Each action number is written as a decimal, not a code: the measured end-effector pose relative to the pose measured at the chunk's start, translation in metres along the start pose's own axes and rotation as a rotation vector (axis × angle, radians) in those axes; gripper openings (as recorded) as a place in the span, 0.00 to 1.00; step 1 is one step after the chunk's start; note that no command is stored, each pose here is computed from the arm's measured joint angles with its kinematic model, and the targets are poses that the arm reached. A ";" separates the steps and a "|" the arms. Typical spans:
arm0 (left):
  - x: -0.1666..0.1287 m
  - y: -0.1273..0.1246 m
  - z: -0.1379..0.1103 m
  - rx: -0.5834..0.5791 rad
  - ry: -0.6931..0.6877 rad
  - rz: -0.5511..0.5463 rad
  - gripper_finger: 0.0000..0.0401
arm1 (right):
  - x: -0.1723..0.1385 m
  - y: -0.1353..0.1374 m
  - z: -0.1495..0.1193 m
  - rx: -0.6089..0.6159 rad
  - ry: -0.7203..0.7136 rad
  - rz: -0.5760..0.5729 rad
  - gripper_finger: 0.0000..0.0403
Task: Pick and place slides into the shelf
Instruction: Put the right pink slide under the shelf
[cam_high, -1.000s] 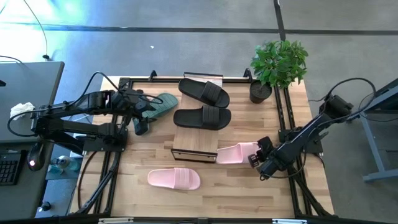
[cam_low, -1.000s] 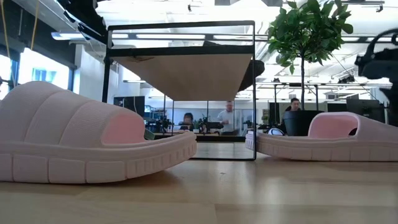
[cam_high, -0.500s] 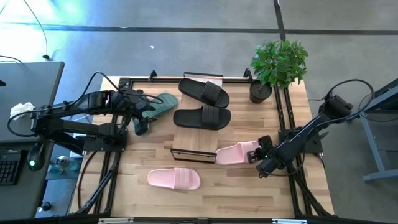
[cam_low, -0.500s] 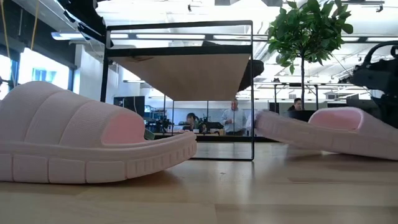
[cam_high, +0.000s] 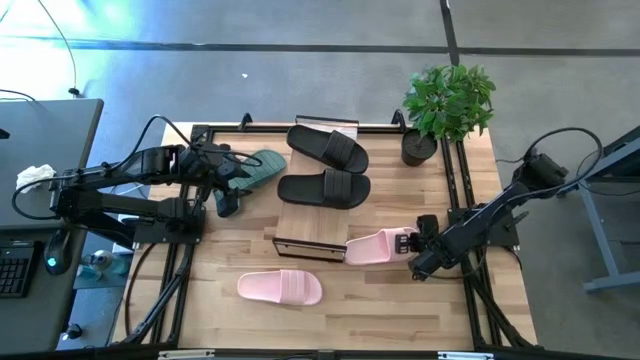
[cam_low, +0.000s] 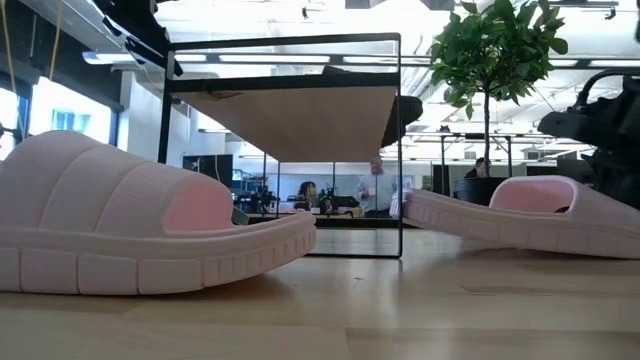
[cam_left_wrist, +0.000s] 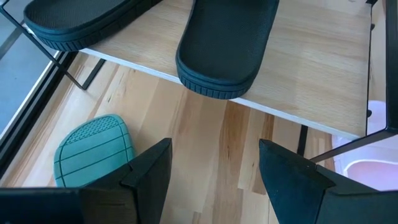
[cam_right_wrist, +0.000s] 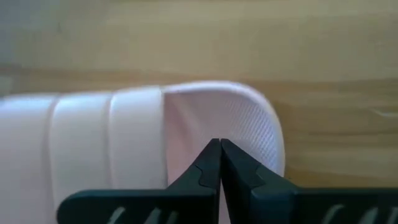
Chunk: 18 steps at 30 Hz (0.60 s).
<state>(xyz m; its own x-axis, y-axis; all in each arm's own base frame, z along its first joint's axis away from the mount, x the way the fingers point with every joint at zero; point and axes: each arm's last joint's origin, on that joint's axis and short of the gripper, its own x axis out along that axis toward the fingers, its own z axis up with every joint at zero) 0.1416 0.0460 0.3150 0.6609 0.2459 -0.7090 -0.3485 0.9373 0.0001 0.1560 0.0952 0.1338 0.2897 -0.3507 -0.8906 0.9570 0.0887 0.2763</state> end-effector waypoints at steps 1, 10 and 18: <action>0.000 0.000 0.000 0.000 0.000 0.000 0.56 | 0.001 0.001 0.002 0.017 -0.006 -0.006 0.00; 0.000 0.000 0.000 -0.023 0.000 -0.001 0.56 | 0.010 0.016 0.016 0.118 -0.040 0.051 0.00; 0.000 0.000 0.000 -0.022 0.000 -0.001 0.56 | 0.012 0.020 0.020 0.163 -0.049 0.057 0.00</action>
<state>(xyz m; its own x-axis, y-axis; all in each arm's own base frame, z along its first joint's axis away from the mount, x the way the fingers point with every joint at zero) 0.1416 0.0459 0.3150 0.6612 0.2453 -0.7090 -0.3629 0.9317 -0.0160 0.1779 0.0742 0.1356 0.3383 -0.3950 -0.8541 0.9222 -0.0415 0.3845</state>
